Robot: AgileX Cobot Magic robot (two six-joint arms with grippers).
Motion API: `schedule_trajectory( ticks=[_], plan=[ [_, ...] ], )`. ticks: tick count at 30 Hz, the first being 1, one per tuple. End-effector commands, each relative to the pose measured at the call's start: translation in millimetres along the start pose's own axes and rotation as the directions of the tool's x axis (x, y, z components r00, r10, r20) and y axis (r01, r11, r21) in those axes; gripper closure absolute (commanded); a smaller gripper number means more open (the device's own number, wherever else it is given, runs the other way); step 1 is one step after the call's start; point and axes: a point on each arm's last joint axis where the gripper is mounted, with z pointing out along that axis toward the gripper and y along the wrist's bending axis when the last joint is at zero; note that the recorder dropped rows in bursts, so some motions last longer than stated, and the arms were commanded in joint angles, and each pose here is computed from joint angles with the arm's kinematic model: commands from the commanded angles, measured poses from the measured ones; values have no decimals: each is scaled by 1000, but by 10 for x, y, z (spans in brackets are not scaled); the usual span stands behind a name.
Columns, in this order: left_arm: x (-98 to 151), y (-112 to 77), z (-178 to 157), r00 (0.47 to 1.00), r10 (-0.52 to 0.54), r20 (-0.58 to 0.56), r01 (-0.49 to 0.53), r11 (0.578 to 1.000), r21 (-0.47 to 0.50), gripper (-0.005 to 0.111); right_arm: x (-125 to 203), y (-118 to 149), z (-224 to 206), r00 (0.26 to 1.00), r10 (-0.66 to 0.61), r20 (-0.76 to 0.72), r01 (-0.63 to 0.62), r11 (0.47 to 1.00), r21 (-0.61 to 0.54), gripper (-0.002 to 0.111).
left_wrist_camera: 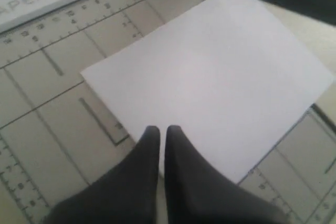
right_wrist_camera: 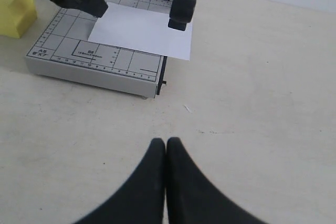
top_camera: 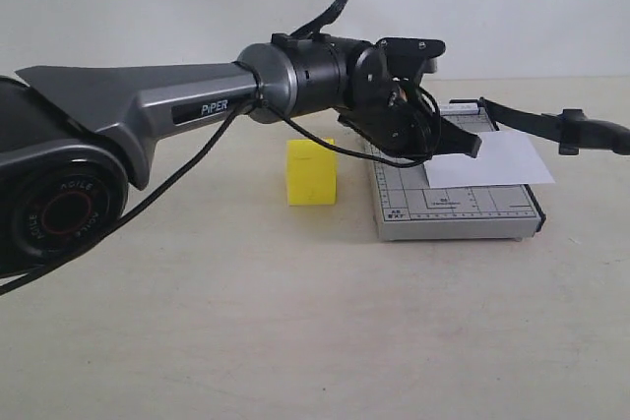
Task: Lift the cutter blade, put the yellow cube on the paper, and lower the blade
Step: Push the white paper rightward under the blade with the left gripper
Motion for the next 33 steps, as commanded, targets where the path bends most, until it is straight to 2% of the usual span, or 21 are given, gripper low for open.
schedule_trajectory(
  ticks=[1, 6, 13, 21, 26, 30, 33],
  plan=[
    [12, -11, -13, 1000, 7, -15, -8, 999, -49, 102, -3, 0, 1, 1000, 6, 9, -6, 1000, 1, 108],
    [81, -53, 64, 998, 45, -36, -45, 999, -2, 102, -3, 0, 1, 1000, 6, 9, -6, 1000, 1, 108],
    [217, -192, 227, 998, 52, -43, -47, 994, 94, 102, -3, 0, 1, 1000, 6, 9, -6, 1000, 1, 108],
    [309, -179, 319, 996, 57, -69, -50, 995, 92, 102, -2, 0, 1, 1000, 8, 8, -8, 1000, 0, 108],
    [322, -29, 307, 991, 81, -111, -74, 995, 62, 102, -2, 1, 1, 1000, 10, 8, -10, 1000, -1, 108],
    [353, 163, 283, 973, 151, -177, -146, 989, 41, 102, -10, -2, -4, 1000, 11, 6, -11, 1000, 1, 108],
    [344, 228, 274, 965, 194, -177, -187, 981, 54, 102, -10, -2, -4, 1000, 11, 6, -11, 1000, 1, 108]
  ],
)
